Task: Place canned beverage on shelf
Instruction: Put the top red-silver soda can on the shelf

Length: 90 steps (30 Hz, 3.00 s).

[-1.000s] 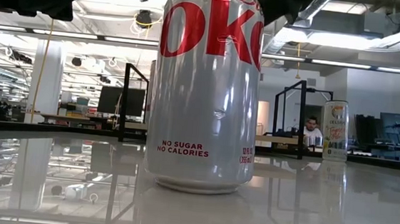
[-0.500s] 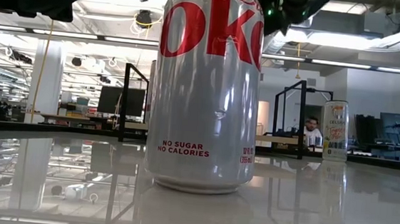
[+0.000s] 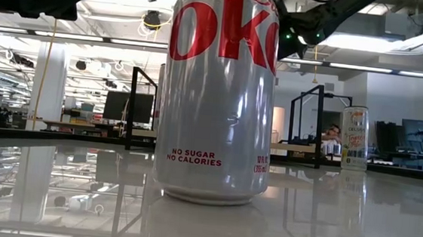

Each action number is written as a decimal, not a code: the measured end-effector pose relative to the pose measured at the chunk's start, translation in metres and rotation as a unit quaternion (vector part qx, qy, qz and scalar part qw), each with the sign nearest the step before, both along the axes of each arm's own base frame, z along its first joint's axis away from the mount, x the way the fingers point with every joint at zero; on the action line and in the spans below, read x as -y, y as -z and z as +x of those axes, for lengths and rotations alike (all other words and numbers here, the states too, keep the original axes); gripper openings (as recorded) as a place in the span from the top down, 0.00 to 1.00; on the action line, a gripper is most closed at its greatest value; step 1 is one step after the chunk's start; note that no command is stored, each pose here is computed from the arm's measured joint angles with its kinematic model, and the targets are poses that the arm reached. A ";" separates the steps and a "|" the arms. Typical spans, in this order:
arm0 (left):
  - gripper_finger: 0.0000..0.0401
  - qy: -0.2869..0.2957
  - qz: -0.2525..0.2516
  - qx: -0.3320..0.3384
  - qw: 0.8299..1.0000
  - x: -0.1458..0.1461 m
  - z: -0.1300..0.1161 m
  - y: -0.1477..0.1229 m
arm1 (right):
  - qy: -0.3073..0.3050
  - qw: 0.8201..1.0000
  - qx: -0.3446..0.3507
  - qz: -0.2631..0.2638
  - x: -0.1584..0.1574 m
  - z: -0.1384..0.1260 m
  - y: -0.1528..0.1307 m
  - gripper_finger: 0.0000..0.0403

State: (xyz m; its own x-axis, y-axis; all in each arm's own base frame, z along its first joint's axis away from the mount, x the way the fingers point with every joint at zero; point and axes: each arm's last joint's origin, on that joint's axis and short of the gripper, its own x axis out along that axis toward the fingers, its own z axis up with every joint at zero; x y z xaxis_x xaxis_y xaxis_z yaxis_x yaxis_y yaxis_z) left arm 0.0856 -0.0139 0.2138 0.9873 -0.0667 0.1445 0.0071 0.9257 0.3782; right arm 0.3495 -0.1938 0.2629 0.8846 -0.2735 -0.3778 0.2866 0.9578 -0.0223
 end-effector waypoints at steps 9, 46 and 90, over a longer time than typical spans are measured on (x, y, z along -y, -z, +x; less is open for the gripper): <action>1.00 -0.002 0.012 0.003 1.000 0.000 0.000 0.000 | -0.005 1.000 -0.016 0.018 0.005 0.010 0.023 0.29; 1.00 0.002 -0.013 -0.012 1.000 0.000 0.000 0.002 | -0.033 0.998 -0.051 0.020 -0.076 -0.032 -0.020 0.36; 1.00 -0.007 -0.004 -0.005 1.000 0.000 0.000 0.001 | 0.082 0.995 0.033 0.052 -0.084 -0.001 0.074 0.96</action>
State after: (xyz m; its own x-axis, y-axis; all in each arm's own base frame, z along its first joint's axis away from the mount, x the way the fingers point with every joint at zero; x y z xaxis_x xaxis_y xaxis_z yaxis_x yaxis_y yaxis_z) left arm 0.0858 -0.0135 0.2128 0.9896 -0.0515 0.1344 -0.0021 0.9287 0.3708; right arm 0.3490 -0.1095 0.1890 0.8549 -0.3791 -0.3543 0.4370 0.8941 0.0977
